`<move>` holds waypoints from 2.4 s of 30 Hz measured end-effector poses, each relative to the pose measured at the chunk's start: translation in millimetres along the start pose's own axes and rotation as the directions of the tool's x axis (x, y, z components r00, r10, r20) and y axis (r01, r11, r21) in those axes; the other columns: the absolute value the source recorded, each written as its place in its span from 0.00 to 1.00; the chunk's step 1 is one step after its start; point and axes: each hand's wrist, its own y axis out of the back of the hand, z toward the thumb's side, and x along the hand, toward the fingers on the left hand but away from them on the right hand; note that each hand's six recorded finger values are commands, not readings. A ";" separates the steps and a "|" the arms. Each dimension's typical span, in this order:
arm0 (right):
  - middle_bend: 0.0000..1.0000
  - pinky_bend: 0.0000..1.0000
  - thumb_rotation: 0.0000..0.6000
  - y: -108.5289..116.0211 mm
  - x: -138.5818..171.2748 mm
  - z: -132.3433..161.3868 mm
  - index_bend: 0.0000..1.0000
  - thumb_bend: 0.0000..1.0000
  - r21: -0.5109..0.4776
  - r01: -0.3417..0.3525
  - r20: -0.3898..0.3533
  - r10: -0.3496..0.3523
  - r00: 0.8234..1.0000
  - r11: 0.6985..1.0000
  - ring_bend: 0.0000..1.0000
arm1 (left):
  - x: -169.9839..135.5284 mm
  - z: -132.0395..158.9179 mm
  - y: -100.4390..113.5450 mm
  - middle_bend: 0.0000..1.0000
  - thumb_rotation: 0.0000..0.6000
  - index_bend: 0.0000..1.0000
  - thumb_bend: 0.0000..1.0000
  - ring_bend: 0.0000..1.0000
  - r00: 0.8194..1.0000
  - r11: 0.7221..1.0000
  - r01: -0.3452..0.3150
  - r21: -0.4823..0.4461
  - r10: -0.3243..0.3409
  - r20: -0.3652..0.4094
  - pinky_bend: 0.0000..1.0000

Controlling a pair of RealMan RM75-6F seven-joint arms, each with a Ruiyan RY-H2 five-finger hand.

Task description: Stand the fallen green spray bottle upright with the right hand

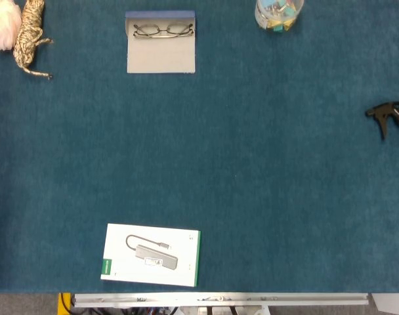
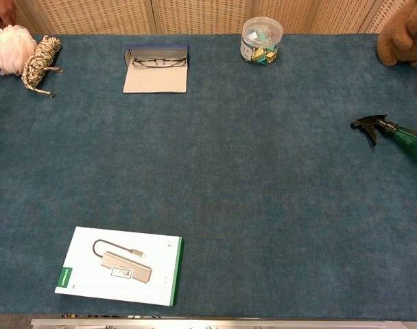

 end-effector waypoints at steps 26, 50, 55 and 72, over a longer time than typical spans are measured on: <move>0.00 0.10 1.00 -85.3 -10.0 -58.9 0.00 0.00 0.257 -0.175 0.231 0.116 0.966 0.951 0.00 | 0.2 0.1 -2.2 0.39 1.00 0.53 0.00 0.23 1.000 1.000 0.007 0.002 -0.007 -0.003 0.29; 0.00 0.10 1.00 -115.1 -54.0 -28.2 0.00 0.00 0.178 -0.191 0.190 0.157 0.969 0.965 0.00 | -0.4 -1.8 0.7 0.39 1.00 0.53 0.00 0.23 1.000 1.000 0.000 -0.010 0.000 -0.005 0.29; 0.00 0.10 1.00 -118.6 -56.1 -18.8 0.00 0.00 0.166 -0.194 0.166 0.166 0.972 0.967 0.00 | -0.3 -2.1 0.9 0.39 1.00 0.53 0.00 0.23 1.000 1.000 0.000 -0.010 0.000 -0.006 0.29; 0.00 0.10 1.00 -122.8 -67.4 19.6 0.00 0.00 0.100 -0.183 0.075 0.176 0.982 0.978 0.00 | -0.8 -2.9 3.1 0.39 1.00 0.53 0.00 0.23 1.000 1.000 -0.006 -0.017 0.005 -0.006 0.29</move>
